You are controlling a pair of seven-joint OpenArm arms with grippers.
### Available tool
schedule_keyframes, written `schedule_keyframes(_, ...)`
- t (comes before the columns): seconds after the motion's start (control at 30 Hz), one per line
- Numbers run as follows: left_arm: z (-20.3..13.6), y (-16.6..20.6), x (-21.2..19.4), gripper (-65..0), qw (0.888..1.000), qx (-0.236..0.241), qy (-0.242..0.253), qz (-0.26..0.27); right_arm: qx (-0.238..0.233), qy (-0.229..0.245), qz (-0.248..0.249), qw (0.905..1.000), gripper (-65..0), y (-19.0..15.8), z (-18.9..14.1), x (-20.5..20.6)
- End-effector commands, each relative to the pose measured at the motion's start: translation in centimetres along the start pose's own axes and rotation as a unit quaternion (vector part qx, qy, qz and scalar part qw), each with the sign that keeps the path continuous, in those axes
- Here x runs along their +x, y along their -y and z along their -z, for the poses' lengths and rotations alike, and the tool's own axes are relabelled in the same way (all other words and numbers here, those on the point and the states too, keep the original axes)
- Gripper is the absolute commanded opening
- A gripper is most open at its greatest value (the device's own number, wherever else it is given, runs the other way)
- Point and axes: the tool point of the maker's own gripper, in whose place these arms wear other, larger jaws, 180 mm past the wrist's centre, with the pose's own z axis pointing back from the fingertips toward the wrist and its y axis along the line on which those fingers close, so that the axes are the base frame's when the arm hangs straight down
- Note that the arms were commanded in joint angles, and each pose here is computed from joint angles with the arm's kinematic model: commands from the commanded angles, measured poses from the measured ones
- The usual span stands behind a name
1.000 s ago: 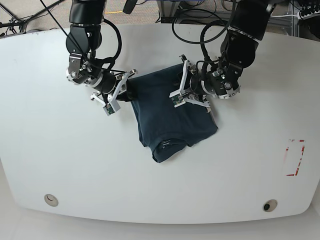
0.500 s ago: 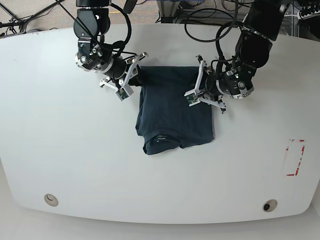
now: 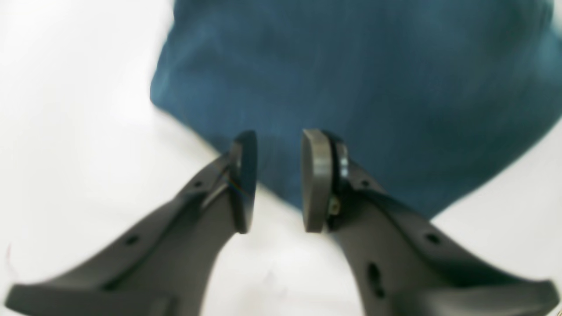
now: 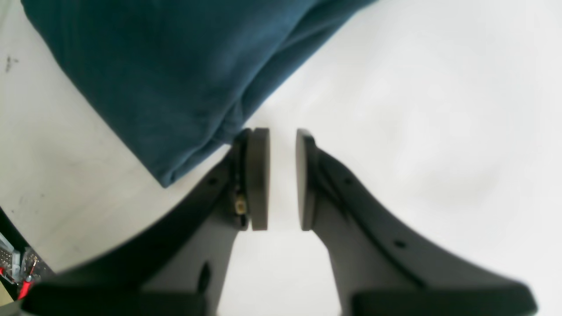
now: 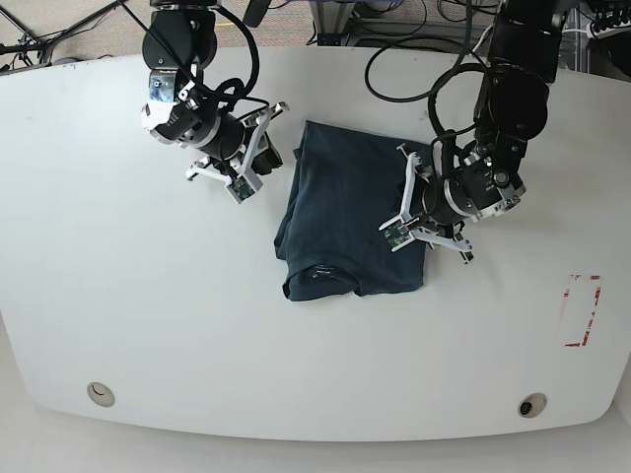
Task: Fold the T-shirt properly
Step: 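Grasp the folded shirt's center with the left gripper, then carry the folded shirt with the left gripper to the table edge beside the red square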
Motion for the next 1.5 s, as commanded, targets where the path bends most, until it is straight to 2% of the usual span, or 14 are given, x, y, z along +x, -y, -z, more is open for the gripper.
schedule_keyframes(0.0,-0.3,-0.6,2.1,-41.5,0.999,0.013,0.034,-0.019,-0.017,0.022,-0.005,0.9996,-55.5,1.4,-0.9,1.4)
schedule_keyframes(0.07,-0.2,-0.4,3.4,-35.1,0.998,0.012,0.055,-0.038,-0.027,0.023,-0.002,0.9994,-55.5,2.3,-1.0,1.5)
schedule_keyframes(0.13,0.0,-0.6,4.4,-29.7,0.994,0.024,0.070,-0.083,-0.039,0.022,0.005,0.9990,-55.5,3.1,-1.4,1.3)
schedule_keyframes(0.23,0.2,-1.1,6.7,-25.3,0.979,0.049,0.116,-0.161,-0.050,0.026,0.009,0.9984,-55.5,4.0,-1.7,1.5)
schedule_keyframes(0.33,0.6,-1.4,8.0,-24.6,0.962,0.070,0.148,-0.218,-0.055,0.022,0.003,0.9982,-55.5,4.5,-2.0,1.3)
schedule_keyframes(0.4,1.3,-1.8,8.6,-24.6,0.945,0.090,0.169,-0.265,-0.055,0.017,0.003,0.9983,-55.5,4.7,-1.9,1.0)
schedule_keyframes(0.53,3.3,-2.4,7.2,-24.3,0.914,0.135,0.160,-0.347,-0.059,0.015,0.006,0.9981,-55.5,5.1,-1.9,0.9)
schedule_keyframes(0.6,4.5,-2.3,6.3,-24.3,0.905,0.151,0.146,-0.369,-0.070,0.020,0.017,0.9972,-55.5,6.0,-2.3,0.8)
schedule_keyframes(0.67,5.6,-2.0,5.1,-24.3,0.910,0.170,0.125,-0.358,-0.078,0.022,0.025,0.9964,-55.5,6.6,-2.7,0.7)
schedule_keyframes(0.8,7.5,0.7,4.5,-24.4,0.933,0.171,0.105,-0.297,-0.086,0.023,0.031,0.9955,-55.5,7.2,-3.0,0.6)
schedule_keyframes(0.9,8.6,2.1,3.2,-24.3,0.945,0.175,0.089,-0.261,-0.085,0.023,0.033,0.9956,-55.3,7.2,-2.9,0.5)
schedule_keyframes(1.07,9.6,2.0,-2.1,-24.2,0.953,0.186,0.024,-0.240,-0.097,0.022,0.044,0.9941,-55.3,8.0,-3.4,0.0)
schedule_keyframes(1.23,8.5,-0.1,-7.8,-24.2,0.964,0.179,-0.023,-0.193,-0.102,0.022,0.046,0.9935,-55.3,8.4,-3.6,-0.1)
schedule_keyframes(1.47,3.8,-6.1,-16.0,-24.2,0.958,0.202,-0.079,-0.186,-0.102,0.023,0.045,0.9935,-55.3,8.4,-3.6,0.0)
